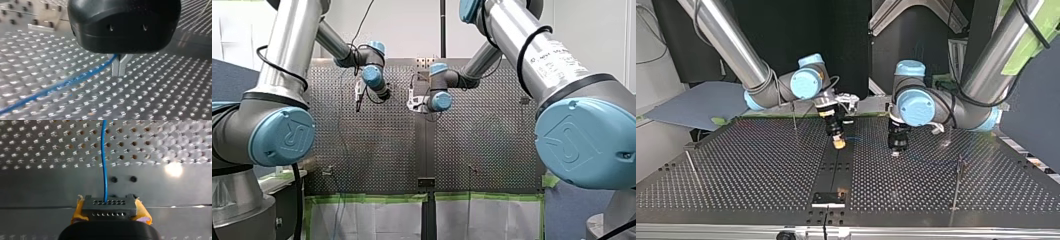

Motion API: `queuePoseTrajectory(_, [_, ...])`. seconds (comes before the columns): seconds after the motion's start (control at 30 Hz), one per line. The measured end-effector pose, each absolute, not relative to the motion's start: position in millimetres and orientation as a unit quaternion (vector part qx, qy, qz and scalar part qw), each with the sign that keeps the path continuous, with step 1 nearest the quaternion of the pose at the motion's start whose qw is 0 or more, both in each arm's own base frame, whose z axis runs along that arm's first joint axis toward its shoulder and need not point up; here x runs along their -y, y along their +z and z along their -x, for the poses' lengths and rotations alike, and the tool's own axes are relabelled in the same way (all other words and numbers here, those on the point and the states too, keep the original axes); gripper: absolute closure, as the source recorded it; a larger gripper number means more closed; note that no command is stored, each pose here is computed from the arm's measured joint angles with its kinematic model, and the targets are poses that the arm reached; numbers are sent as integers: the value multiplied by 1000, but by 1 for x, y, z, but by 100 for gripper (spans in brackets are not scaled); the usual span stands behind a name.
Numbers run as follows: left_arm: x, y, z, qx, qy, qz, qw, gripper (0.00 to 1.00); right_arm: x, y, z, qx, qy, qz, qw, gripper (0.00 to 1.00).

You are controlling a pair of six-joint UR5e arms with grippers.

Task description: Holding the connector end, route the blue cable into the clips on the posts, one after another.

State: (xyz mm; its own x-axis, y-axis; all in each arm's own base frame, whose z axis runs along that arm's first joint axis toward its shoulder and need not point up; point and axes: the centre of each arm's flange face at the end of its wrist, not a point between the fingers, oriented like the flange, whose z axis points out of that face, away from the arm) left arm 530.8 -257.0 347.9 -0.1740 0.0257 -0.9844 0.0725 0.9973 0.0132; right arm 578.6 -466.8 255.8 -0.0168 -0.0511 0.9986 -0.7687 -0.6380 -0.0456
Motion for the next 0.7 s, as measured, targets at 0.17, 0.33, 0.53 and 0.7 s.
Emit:
queuePoseTrajectory(0.17, [265,336,-528,-769,-20,-33,638,98,464,240,-570,326,627,-649,282,100])
queuePoseTrajectory(0.33, [269,324,-521,-769,-19,-28,639,98,462,227,-563,328,615,-657,286,100])
queuePoseTrajectory(0.53, [273,309,-513,-766,-23,-24,641,98,460,210,-552,333,603,-664,291,100])
queuePoseTrajectory(0.7, [279,294,-508,-766,-26,-29,642,98,458,196,-543,338,597,-666,293,100])
